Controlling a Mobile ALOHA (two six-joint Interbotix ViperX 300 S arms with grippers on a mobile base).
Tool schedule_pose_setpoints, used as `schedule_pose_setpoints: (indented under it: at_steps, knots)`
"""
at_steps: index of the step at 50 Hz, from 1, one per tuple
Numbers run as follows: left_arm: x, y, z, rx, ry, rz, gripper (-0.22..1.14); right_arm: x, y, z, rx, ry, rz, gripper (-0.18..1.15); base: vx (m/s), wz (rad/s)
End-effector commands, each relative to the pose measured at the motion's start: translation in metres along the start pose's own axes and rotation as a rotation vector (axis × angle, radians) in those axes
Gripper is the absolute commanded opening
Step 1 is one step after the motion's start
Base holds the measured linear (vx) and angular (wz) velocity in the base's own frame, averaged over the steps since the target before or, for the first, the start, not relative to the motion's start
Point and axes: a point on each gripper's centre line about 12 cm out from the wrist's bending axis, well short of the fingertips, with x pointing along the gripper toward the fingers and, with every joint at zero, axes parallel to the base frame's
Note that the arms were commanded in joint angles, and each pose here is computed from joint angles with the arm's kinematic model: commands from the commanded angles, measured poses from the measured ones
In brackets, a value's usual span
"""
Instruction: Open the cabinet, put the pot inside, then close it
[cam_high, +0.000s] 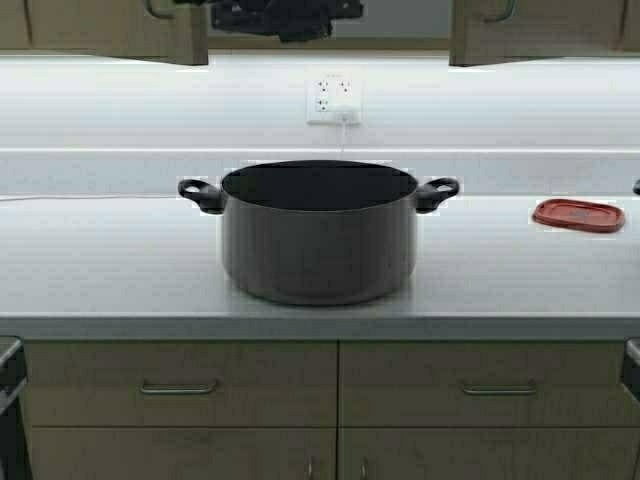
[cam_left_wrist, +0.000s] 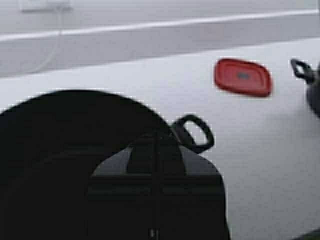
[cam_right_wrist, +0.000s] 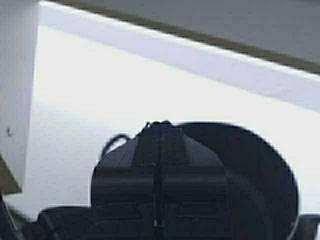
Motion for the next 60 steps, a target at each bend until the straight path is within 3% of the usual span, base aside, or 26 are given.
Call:
schedule_pose_setpoints:
  at_steps: [1, 19, 33, 46, 60]
  knots:
    - [0.011, -0.003, 0.007, -0.026, -0.046, 0.010, 0.02, 0.008, 0.003, 0.016, -0.021, -0.025, 0.011, 0.07, 0.00, 0.00]
    - [0.050, 0.012, 0.009, -0.048, -0.072, 0.064, 0.02, 0.049, 0.001, -0.001, -0.069, 0.032, 0.009, 0.07, 0.00, 0.00]
    - [0.073, 0.041, 0.018, -0.063, -0.086, 0.124, 0.02, 0.064, -0.029, -0.012, -0.053, 0.059, -0.055, 0.07, 0.00, 0.00]
    - [0.090, 0.064, 0.022, -0.075, -0.075, 0.161, 0.02, 0.059, -0.058, -0.016, -0.036, 0.077, -0.111, 0.07, 0.00, 0.00]
    - [0.074, 0.083, 0.022, -0.074, -0.060, 0.194, 0.02, 0.039, -0.082, -0.026, -0.032, 0.104, -0.166, 0.07, 0.00, 0.00]
